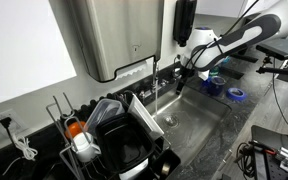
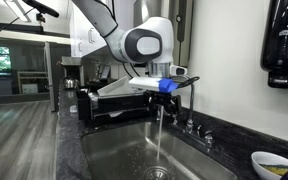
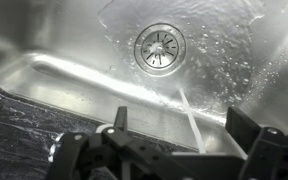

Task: Close the tap of the sink on the right.

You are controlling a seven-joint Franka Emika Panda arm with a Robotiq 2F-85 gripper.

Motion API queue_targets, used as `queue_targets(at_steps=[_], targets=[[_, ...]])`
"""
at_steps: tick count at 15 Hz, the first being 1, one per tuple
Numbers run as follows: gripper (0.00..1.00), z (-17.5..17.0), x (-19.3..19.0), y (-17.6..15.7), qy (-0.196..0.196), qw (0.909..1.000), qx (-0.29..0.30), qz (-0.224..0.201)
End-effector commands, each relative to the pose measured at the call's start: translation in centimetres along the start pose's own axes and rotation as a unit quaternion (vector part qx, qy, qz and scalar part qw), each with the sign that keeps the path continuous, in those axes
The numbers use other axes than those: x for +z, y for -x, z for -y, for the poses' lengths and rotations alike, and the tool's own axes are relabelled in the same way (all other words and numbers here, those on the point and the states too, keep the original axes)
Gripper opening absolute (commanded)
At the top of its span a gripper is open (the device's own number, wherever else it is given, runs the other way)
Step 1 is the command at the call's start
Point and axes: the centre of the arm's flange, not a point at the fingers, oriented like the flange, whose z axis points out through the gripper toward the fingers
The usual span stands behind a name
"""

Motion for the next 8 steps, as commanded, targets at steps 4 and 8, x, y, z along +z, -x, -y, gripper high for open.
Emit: queue_targets(at_steps=[4, 8], targets=[[1.0, -0.8, 0.9, -1.0, 0.005, 0.9999, 0.014, -0.006], [1.0, -2.1, 2.3, -1.9, 0.027, 0.9986, 0.03, -0.034]])
